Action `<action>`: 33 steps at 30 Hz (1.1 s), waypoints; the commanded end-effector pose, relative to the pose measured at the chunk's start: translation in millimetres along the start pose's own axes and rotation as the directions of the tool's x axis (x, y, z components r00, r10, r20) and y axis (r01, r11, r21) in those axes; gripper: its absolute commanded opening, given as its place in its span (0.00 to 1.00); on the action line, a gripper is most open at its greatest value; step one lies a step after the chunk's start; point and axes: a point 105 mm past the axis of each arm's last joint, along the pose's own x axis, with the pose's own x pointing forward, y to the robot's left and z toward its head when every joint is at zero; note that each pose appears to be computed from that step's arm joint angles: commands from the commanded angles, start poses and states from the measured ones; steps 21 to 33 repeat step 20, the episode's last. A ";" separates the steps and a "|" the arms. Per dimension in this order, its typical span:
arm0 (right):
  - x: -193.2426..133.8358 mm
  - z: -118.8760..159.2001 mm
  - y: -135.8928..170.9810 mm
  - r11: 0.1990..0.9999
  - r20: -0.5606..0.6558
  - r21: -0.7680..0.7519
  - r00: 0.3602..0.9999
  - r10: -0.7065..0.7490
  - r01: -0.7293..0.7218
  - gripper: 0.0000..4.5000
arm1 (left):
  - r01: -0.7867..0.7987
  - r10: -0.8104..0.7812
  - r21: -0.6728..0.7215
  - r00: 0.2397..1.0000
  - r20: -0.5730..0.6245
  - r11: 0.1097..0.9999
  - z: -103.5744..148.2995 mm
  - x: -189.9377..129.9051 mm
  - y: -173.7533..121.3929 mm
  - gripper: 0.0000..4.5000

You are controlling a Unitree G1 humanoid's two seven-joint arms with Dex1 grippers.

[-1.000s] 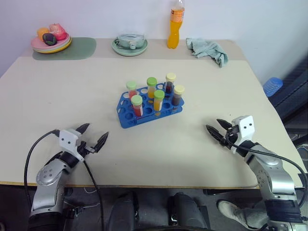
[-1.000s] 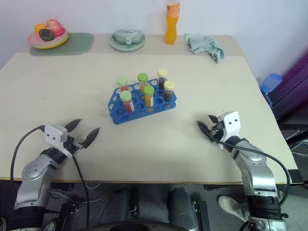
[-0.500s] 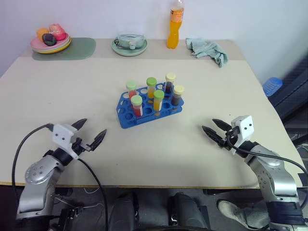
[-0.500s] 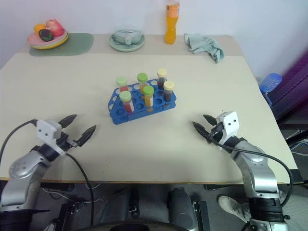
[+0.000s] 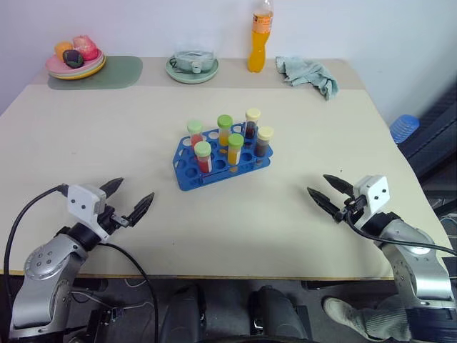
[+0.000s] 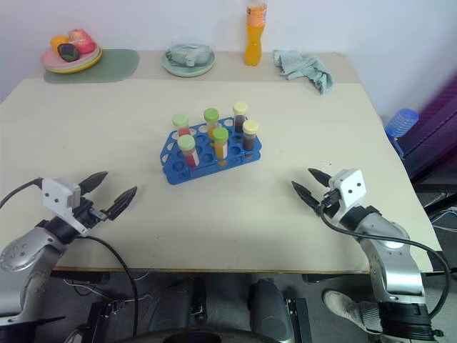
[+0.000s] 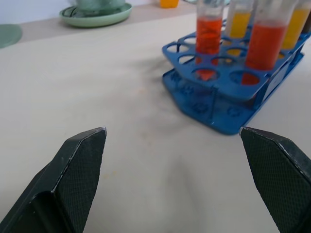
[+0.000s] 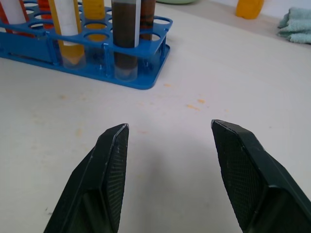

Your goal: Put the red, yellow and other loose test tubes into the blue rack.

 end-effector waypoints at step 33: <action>-5.1 18.8 -14.9 0.996 0.086 -0.002 0.992 -0.088 0.089 0.99 | 0.006 -0.006 -0.001 1.000 0.019 1.000 10.7 -2.9 1.2 1.00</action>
